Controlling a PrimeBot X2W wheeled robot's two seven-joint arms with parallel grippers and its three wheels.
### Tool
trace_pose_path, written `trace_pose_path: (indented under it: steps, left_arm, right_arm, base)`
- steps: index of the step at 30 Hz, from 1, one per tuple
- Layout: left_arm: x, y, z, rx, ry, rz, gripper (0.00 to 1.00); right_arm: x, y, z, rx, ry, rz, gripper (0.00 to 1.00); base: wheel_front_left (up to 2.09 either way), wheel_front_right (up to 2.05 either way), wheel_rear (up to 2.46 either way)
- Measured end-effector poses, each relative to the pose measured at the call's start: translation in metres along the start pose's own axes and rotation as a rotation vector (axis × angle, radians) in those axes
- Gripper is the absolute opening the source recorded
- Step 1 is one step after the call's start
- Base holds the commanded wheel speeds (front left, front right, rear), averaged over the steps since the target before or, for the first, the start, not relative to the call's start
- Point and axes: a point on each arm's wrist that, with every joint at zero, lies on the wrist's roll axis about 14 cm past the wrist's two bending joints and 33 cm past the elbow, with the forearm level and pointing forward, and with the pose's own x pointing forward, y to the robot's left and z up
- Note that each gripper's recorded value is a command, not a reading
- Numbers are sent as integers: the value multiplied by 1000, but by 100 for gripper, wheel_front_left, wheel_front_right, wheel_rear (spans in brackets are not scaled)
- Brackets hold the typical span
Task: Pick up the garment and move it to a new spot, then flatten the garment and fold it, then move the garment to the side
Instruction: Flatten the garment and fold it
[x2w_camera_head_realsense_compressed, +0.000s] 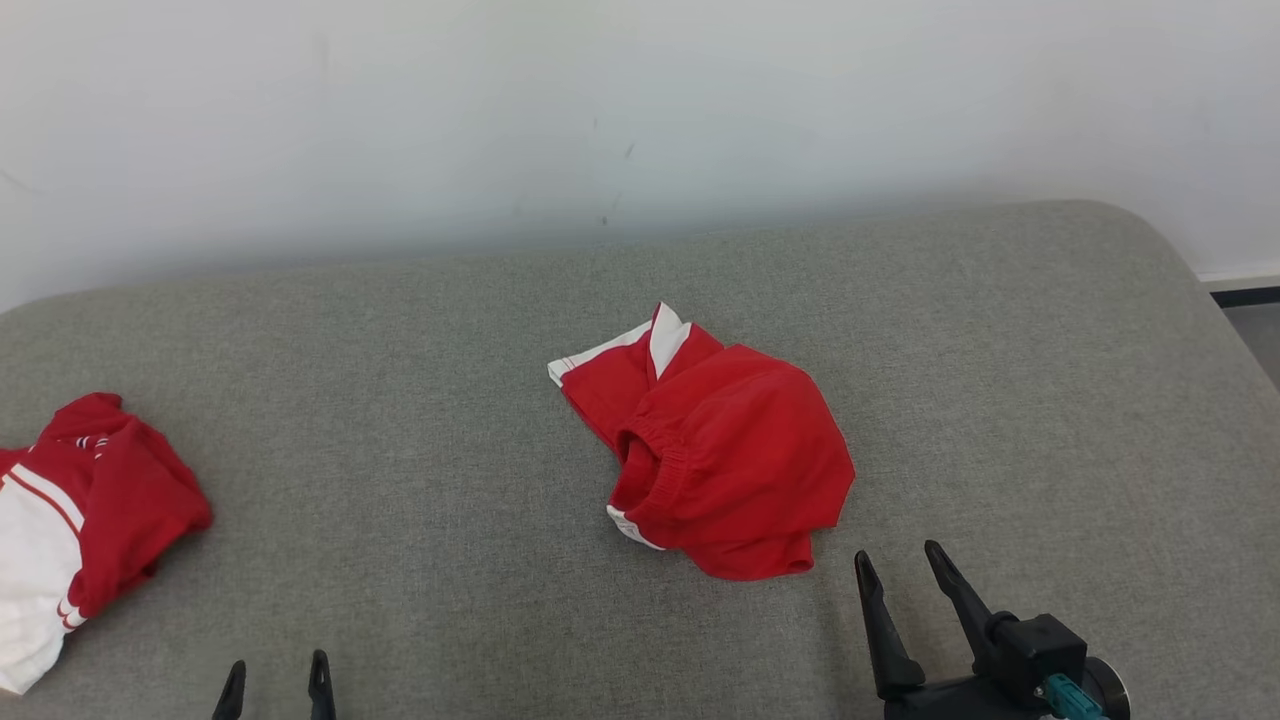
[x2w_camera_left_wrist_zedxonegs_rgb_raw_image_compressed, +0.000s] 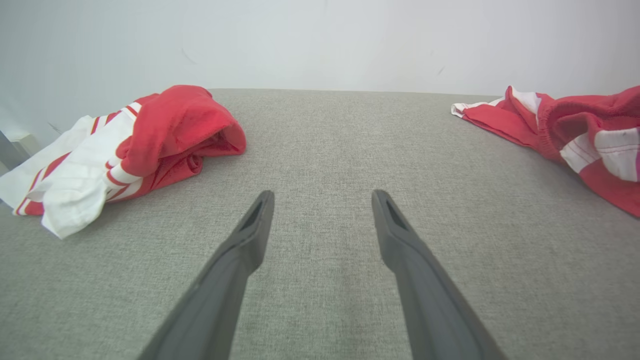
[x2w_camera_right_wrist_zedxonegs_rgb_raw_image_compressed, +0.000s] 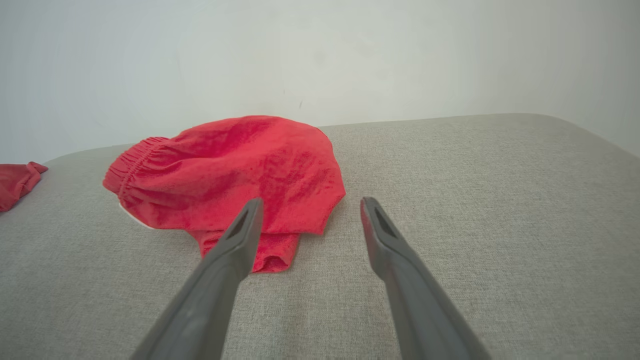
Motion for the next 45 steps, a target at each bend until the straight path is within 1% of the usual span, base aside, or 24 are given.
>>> trace_pose_path:
  steps: [6, 9, 11, 14, 20, 23, 24, 29, 32, 33, 37, 43, 45]
  left_arm:
    - [5, -14, -2, -13, 6, -43, 100]
    - [12, -28, 2, -23, -5, -84, 100]
    - [16, -40, 2, -52, -5, -120, 100]
    - [24, -67, 3, -76, -5, -197, 100]
    - [36, -145, 16, -132, -28, -438, 100]
    - [40, -168, 14, -150, -11, -521, 100]
    - [41, -174, 14, -136, -9, -554, 100]
    - [53, -193, 22, -106, -32, -637, 100]
    - [54, -201, 20, -93, -29, -668, 100]
    - [55, -208, 18, -83, -22, -695, 100]
    - [54, -215, 6, -55, 13, -737, 100]
    - [60, -219, 7, -32, 7, -755, 100]
    - [57, -225, -1, -10, 29, -786, 100]
  right_arm:
    - [2, 1, -6, 2, 18, 3, 100]
    - [7, 3, -8, 3, 25, 11, 100]
    - [11, 5, -10, 4, 31, 18, 100]
    - [19, 7, -11, 3, 35, 29, 100]
    - [33, 9, -19, 2, 55, 42, 100]
    - [37, 8, -23, 1, 66, 45, 100]
    - [38, 7, -24, 3, 70, 42, 100]
    - [39, -1, -28, 4, 83, 21, 100]
    - [38, -4, -30, 3, 87, 12, 100]
    - [37, -8, -31, 4, 93, 1, 100]
    - [34, -11, -34, 18, 99, -12, 100]
    - [32, -12, -36, 19, 106, -18, 100]
    - [31, -13, -36, 19, 108, -21, 100]
  base:
    - [0, 0, 0]
    - [0, 0, 0]
    - [0, 0, 0]
    - [0, 0, 0]
    - [0, 0, 0]
    - [0, 0, 0]
    - [0, 0, 0]
    - [0, 0, 0]
    - [0, 0, 0]
    - [0, 0, 0]
    - [0, 0, 0]
    - [0, 0, 0]
    - [0, 0, 0]
